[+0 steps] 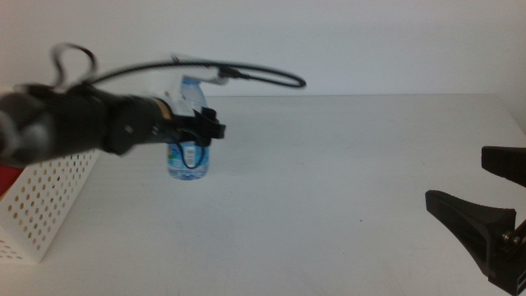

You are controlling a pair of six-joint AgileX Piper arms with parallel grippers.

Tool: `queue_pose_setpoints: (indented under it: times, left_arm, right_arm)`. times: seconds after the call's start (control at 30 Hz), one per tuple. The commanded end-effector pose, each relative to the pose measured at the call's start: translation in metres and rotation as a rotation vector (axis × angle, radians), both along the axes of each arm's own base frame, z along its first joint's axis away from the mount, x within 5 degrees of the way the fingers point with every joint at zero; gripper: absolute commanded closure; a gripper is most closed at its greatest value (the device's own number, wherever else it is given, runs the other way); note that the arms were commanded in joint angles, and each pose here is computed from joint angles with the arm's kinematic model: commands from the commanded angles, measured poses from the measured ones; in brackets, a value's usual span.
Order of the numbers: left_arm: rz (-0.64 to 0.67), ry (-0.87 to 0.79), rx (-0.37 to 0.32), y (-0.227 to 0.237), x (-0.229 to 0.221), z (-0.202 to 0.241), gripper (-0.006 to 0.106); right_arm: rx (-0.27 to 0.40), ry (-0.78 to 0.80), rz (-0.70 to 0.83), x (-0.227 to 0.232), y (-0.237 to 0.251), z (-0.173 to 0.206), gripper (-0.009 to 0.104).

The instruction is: Use arms to grab the bottles and put them into the dustbin to the left of the table.

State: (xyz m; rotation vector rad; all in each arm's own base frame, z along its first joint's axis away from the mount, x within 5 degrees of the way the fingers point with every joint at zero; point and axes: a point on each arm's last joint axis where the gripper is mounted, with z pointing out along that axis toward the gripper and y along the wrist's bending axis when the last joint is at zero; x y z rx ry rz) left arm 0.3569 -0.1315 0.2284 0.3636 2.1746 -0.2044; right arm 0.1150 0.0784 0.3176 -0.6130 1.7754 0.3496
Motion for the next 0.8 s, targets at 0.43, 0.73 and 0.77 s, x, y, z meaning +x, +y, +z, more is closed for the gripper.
queue_pose_setpoints:
  times: [0.43,0.73,0.77]
  left_arm:
    - [0.009,0.137,0.094,0.039,-0.08,0.114,0.105]
    - [0.067,0.24,0.129,0.084,-0.078,0.144,0.105]
    - [0.086,0.253,0.136,0.092,-0.078,0.147,0.105]
  right_arm:
    - [0.041,-0.082,0.006,0.001,0.001,0.014,0.02]
    - [0.041,-0.082,0.006,0.001,0.001,0.014,0.02]
    - [0.041,-0.082,0.006,0.001,0.001,0.014,0.02]
